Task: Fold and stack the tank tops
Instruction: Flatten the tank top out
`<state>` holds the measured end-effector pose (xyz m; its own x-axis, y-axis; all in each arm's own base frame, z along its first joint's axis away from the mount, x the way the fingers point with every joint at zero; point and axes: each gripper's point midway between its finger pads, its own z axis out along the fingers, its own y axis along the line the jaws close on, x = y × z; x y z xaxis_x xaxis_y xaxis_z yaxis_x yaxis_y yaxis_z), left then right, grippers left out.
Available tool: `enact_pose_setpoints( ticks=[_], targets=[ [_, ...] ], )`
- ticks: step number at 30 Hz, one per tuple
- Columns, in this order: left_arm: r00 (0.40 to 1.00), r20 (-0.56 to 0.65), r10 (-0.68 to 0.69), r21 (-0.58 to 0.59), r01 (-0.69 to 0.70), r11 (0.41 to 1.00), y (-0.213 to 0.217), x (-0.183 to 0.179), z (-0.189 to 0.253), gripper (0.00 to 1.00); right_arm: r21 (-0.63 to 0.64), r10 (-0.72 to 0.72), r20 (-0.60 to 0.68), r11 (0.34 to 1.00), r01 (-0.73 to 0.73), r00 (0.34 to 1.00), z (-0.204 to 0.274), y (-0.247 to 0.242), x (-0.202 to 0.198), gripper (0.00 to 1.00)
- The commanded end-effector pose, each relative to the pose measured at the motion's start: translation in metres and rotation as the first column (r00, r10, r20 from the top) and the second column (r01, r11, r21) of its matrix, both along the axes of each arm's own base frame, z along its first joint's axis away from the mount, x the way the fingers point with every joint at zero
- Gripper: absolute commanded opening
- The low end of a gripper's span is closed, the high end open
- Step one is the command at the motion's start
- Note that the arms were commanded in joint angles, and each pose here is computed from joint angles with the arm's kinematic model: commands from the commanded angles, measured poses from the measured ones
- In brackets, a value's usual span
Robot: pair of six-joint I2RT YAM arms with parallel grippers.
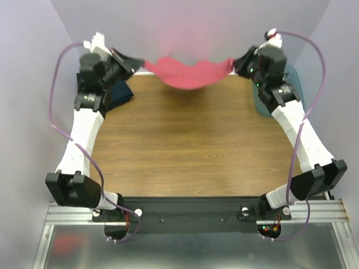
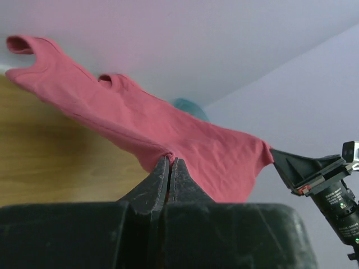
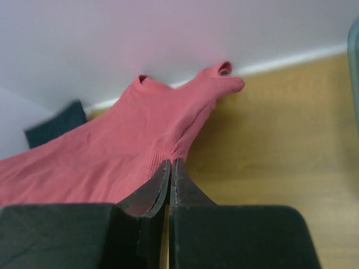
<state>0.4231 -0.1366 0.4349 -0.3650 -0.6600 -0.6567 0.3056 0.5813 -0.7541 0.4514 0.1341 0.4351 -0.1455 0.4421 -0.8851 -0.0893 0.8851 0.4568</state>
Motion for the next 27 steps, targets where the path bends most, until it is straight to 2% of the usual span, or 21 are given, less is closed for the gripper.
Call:
enact_pose_setpoints(
  ticks=[1, 4, 5, 8, 9, 11, 12, 16, 23, 27],
  targets=[
    [0.986, -0.165, -0.030, -0.004, 0.030, 1.000, -0.004, -0.019, -0.098, 0.00, 0.030, 0.025, -0.248, 0.999, -0.018, 0.968, -0.125, 0.003, -0.025, 0.00],
    [0.940, -0.338, -0.033, -0.002, 0.035, 0.999, -0.004, -0.061, -0.191, 0.00, 0.077, 0.042, -0.365, 0.997, -0.015, 0.930, -0.185, -0.001, -0.066, 0.00],
    [0.900, -0.435, -0.035, 0.003, 0.040, 0.999, -0.004, -0.083, -0.240, 0.00, 0.058, 0.040, -0.472, 0.998, -0.014, 0.881, -0.240, -0.005, -0.089, 0.00],
    [0.862, -0.506, -0.038, -0.018, 0.033, 0.999, -0.003, -0.118, -0.280, 0.00, 0.088, 0.034, -0.538, 0.996, 0.015, 0.842, -0.278, -0.014, -0.127, 0.00],
    [0.836, -0.548, -0.041, -0.021, 0.036, 0.999, -0.003, -0.135, -0.303, 0.00, 0.086, 0.035, -0.590, 0.996, 0.020, 0.807, -0.305, -0.017, -0.145, 0.00],
    [0.802, -0.596, -0.046, -0.030, 0.035, 0.999, -0.003, -0.154, -0.326, 0.00, 0.125, 0.062, -0.619, 0.992, 0.020, 0.783, -0.316, -0.015, -0.163, 0.00],
    [0.801, -0.596, -0.054, -0.032, 0.044, 0.999, -0.006, -0.159, -0.327, 0.00, 0.116, 0.056, -0.663, 0.993, 0.028, 0.747, -0.336, -0.018, -0.178, 0.00],
    [0.754, -0.655, -0.043, -0.006, 0.052, 0.999, -0.006, -0.181, -0.349, 0.00, 0.138, 0.074, -0.725, 0.990, 0.040, 0.685, -0.362, -0.019, -0.206, 0.00],
    [0.691, -0.722, -0.037, 0.016, 0.070, 0.997, -0.009, -0.207, -0.372, 0.00, 0.111, 0.031, -0.770, 0.990, 0.087, 0.637, -0.373, -0.030, -0.227, 0.00],
    [0.676, -0.735, -0.048, 0.023, 0.096, 0.995, -0.014, -0.216, -0.372, 0.11, 0.094, -0.003, -0.782, 0.988, 0.123, 0.623, -0.366, -0.037, -0.237, 0.02]
  ],
)
